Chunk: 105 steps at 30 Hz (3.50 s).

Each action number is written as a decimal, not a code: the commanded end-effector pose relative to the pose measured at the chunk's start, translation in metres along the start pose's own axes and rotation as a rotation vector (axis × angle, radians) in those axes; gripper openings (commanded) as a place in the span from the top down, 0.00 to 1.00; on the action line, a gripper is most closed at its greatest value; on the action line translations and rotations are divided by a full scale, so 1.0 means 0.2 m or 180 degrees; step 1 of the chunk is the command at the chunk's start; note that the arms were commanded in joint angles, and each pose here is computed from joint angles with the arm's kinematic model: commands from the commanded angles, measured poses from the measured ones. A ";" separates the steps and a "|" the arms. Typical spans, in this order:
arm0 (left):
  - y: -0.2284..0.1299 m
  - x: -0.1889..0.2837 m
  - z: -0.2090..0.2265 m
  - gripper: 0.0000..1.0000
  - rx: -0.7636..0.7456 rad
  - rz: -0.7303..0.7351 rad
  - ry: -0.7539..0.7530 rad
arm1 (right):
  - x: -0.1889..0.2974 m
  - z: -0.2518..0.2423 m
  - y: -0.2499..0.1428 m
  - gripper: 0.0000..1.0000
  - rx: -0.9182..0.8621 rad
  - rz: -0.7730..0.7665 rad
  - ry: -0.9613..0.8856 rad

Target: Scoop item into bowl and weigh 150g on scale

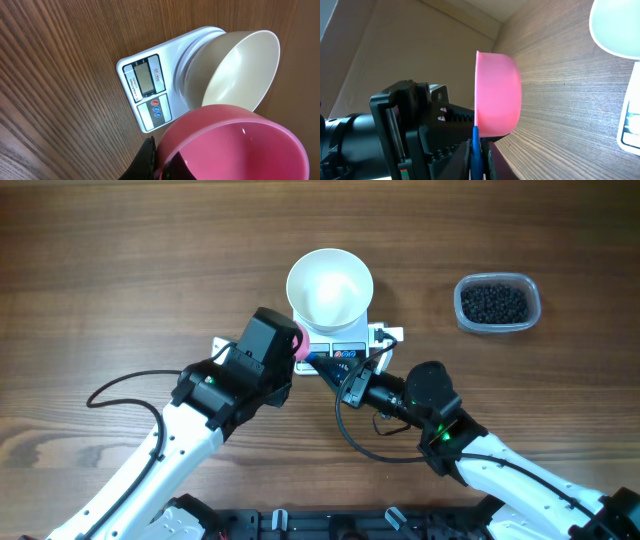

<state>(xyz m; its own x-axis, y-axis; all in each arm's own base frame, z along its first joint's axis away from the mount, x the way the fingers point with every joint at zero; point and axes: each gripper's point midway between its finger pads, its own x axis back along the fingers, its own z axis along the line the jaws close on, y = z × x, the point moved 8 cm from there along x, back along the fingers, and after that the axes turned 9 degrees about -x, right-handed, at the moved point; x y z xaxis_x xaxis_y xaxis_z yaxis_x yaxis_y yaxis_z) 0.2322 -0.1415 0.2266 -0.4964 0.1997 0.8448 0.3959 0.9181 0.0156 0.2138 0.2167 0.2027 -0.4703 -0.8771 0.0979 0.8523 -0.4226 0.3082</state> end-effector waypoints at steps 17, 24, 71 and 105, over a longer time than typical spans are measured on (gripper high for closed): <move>0.00 -0.01 0.01 0.96 0.0010 -0.0042 0.0043 | -0.01 0.02 -0.01 0.95 -0.0153 0.0072 0.0058; 0.00 -0.01 0.01 0.96 0.0009 -0.0045 0.0056 | -0.01 0.02 0.00 0.95 -0.0257 0.0059 0.0063; 0.00 -0.01 0.02 0.96 0.0003 -0.0062 0.0099 | -0.01 0.04 -0.05 0.95 -0.0279 0.0350 0.0156; 0.05 0.48 -0.10 0.00 -0.1869 -0.0315 -0.1402 | 0.51 0.25 0.43 0.96 0.1095 -0.0399 -0.1039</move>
<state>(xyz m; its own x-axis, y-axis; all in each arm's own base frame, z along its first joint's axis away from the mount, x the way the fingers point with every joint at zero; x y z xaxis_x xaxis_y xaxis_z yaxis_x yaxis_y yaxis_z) 0.1991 -0.1208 0.3251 -0.7780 0.3890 0.4934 0.6073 0.6670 0.4316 0.2358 0.1200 0.2457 -0.5853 -0.7204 0.3722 0.7800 -0.3747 0.5012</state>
